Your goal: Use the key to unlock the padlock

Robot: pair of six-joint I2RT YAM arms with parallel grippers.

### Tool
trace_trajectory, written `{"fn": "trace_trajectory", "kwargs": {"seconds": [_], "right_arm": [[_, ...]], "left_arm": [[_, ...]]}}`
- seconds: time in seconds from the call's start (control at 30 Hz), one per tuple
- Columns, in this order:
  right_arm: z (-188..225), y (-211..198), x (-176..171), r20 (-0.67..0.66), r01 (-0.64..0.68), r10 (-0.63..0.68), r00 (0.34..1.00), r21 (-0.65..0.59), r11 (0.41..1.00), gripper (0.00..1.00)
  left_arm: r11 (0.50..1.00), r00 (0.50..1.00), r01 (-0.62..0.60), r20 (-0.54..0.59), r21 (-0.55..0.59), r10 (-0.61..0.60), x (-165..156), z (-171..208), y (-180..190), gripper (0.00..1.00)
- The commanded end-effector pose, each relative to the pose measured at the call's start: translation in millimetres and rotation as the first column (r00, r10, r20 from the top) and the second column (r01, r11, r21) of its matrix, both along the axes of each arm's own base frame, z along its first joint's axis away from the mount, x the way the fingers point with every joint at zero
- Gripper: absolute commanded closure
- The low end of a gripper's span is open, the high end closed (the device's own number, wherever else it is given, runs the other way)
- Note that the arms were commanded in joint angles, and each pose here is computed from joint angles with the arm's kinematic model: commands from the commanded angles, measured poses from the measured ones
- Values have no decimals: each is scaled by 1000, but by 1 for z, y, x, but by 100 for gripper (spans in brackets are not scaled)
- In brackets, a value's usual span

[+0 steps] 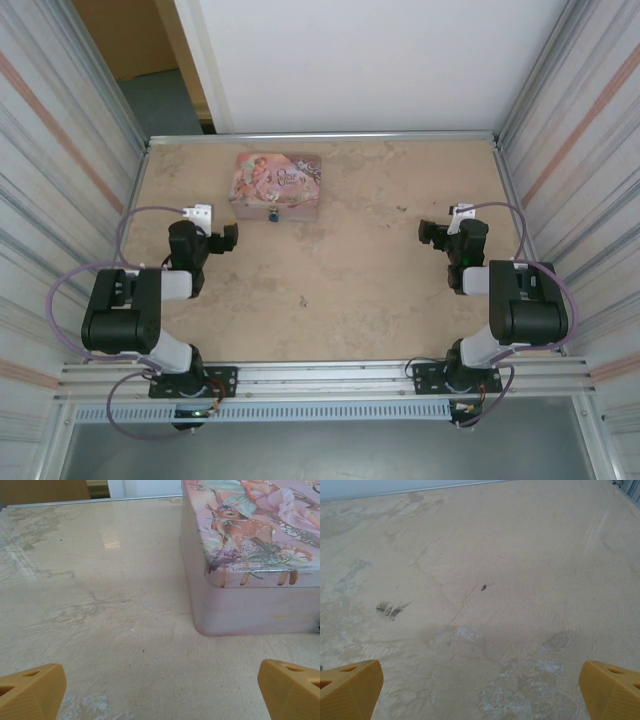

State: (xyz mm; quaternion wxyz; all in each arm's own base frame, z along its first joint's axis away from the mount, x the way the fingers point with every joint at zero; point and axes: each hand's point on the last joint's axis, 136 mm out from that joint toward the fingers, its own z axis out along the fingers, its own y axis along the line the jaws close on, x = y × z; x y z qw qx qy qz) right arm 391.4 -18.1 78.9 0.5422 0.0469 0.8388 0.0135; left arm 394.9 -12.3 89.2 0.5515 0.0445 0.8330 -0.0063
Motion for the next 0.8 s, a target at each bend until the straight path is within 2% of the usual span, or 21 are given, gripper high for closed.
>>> {"fn": "trace_trajectory", "kwargs": {"seconds": [0.0,0.77], "right_arm": [[2,0,3,3,9,-9,1000,10,1000,1],[2,1,4,1,8,-8,1000,13,1000,1]], "left_arm": [[1000,1000,-4,9,8,4,1,2,0,1],[1000,1000,-3,10,7,3,1,3,0,1]]}}
